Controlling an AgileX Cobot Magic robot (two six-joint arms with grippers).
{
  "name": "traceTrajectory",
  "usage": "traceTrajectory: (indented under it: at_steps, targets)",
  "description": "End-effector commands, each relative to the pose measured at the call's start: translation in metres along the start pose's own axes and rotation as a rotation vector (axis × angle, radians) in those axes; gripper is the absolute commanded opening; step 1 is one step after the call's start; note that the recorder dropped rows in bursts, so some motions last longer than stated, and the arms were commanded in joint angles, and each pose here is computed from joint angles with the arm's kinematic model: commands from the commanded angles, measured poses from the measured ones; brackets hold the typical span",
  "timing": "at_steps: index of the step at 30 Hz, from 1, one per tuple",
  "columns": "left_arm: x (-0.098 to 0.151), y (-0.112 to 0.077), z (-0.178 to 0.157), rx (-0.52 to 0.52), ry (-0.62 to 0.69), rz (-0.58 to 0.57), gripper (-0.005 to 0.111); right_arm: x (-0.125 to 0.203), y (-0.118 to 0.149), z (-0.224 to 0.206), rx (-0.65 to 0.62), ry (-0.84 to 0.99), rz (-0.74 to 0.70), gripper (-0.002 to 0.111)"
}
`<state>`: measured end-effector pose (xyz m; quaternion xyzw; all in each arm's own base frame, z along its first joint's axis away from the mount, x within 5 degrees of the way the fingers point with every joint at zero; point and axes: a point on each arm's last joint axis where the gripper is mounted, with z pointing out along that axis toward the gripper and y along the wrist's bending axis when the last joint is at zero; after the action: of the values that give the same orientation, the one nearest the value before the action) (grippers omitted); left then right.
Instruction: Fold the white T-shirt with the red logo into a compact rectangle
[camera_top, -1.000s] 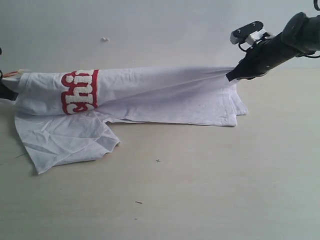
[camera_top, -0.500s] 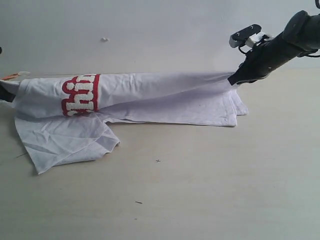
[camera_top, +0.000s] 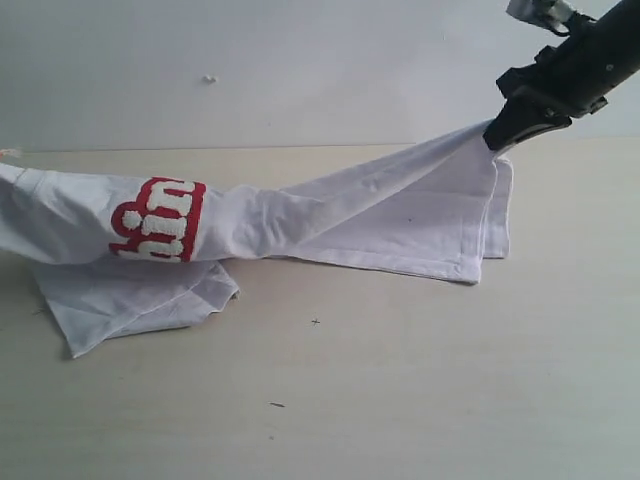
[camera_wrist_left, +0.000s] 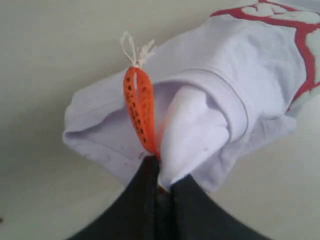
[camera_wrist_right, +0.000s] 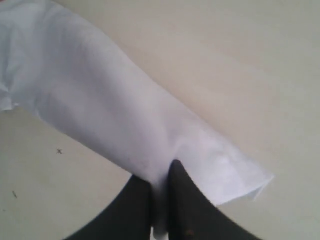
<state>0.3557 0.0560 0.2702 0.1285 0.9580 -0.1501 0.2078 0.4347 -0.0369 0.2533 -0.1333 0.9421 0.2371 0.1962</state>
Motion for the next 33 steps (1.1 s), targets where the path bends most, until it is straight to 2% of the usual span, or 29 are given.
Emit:
traceTrajectory:
  at_steps: [1, 3, 4, 6, 8, 16, 21, 25, 29, 33]
  targets:
    - [0.012, -0.014, -0.03, -0.016, 0.095, -0.145, 0.0, 0.005, 0.027, -0.025, -0.072, -0.064, 0.044, 0.0]
    - [0.013, -0.013, -0.048, -0.127, 0.095, -0.187, 0.0, 0.019, 0.032, -0.031, -0.027, -0.02, 0.117, 0.0]
    - [0.016, -0.016, -0.059, -0.17, 0.087, -0.172, 0.0, 0.03, 0.03, -0.033, 0.04, 0.035, 0.168, 0.0]
    - [0.016, -0.019, -0.065, -0.177, 0.069, -0.168, 0.0, 0.053, 0.027, -0.026, 0.092, 0.127, 0.263, 0.0]
    - [0.015, -0.021, -0.065, -0.167, 0.061, -0.184, 0.0, 0.07, 0.029, -0.018, 0.077, 0.176, 0.294, 0.0]
    - [0.034, -0.039, -0.073, -0.156, 0.059, -0.19, 0.0, 0.078, 0.059, -0.051, 0.092, 0.102, 0.247, 0.0]
    - [0.046, -0.065, -0.063, -0.109, 0.099, -0.092, 0.0, 0.084, 0.089, -0.064, 0.093, 0.078, 0.179, 0.0]
    - [0.045, -0.081, -0.071, -0.099, 0.069, -0.01, 0.0, 0.084, 0.099, -0.069, 0.095, 0.063, 0.151, 0.0]
    - [0.036, -0.076, -0.074, -0.138, 0.069, 0.01, 0.0, 0.079, 0.088, -0.06, 0.115, 0.096, 0.152, 0.0]
    - [0.026, -0.053, -0.044, -0.155, 0.169, 0.0, 0.0, 0.069, 0.054, -0.025, 0.156, 0.208, 0.193, 0.0]
